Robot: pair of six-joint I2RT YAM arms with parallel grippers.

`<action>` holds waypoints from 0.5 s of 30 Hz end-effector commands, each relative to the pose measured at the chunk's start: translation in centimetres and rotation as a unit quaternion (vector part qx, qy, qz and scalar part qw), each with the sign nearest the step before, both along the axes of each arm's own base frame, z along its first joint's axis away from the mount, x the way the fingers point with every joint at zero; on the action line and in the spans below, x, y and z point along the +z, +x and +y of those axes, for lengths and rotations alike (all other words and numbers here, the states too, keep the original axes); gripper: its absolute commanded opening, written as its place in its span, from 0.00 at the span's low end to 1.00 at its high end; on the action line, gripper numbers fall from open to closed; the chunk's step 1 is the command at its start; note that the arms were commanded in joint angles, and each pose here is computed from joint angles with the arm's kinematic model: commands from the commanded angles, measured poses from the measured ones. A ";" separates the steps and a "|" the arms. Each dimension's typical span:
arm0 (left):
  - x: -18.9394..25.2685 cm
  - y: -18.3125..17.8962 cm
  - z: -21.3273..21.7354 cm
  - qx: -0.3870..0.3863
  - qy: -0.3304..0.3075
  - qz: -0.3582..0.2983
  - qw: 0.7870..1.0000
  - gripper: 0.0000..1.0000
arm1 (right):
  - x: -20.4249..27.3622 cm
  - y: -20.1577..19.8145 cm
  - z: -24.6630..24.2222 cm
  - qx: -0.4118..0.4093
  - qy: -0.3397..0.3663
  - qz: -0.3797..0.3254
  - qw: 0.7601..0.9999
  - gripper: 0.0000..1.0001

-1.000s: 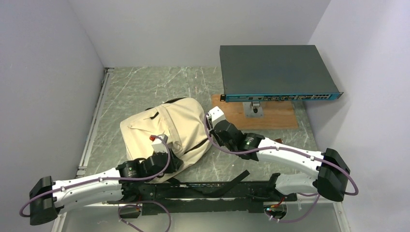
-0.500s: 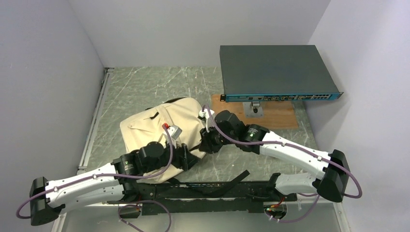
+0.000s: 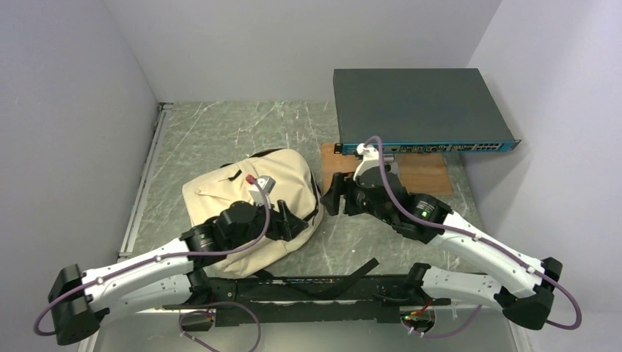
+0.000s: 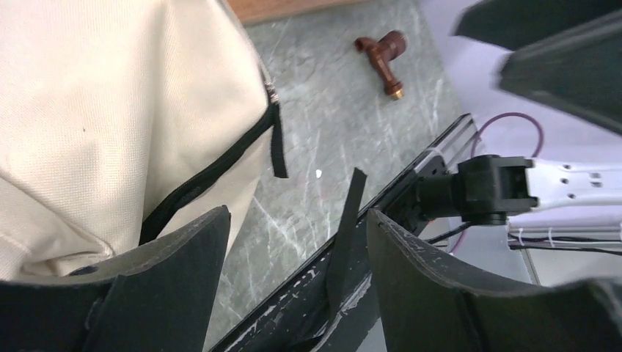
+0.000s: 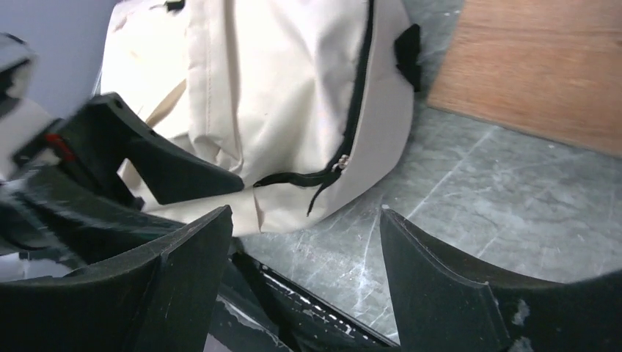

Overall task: Pack the student bag
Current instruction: Zip the student bag at the center of the board.

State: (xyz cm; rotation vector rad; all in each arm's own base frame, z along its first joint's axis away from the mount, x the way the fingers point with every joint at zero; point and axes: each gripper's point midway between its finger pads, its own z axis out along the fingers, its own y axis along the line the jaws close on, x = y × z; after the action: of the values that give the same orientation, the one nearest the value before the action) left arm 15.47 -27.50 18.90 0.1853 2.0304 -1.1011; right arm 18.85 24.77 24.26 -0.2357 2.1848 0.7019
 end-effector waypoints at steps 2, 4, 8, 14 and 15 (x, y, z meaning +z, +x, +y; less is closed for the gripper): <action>0.8 0.7 -3.5 -0.036 -0.014 0.035 0.999 0.68 | -0.3 0.9 -2.3 -0.092 0.045 0.002 0.995 0.74; -0.1 1.2 -4.1 -0.038 0.014 0.040 0.998 0.58 | -0.5 0.7 -2.3 -0.091 0.059 -0.002 0.994 0.74; -2.2 1.9 -4.4 -0.037 0.063 0.052 0.996 0.48 | -0.6 0.4 -1.8 -0.069 0.055 -0.001 0.996 0.73; -3.2 2.4 -5.3 -0.041 0.081 0.056 0.994 0.45 | -0.8 0.6 -1.8 -0.067 0.049 -0.007 0.996 0.73; -3.5 2.4 -5.4 -0.042 0.088 0.059 0.993 0.44 | -0.8 0.7 -1.9 -0.068 0.049 -0.011 0.996 0.73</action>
State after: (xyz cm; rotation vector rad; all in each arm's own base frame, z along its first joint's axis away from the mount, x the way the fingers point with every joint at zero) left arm 17.43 -31.89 14.41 0.2682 2.2595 -0.9973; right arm 18.80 22.63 22.00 -0.0681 2.1860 0.6917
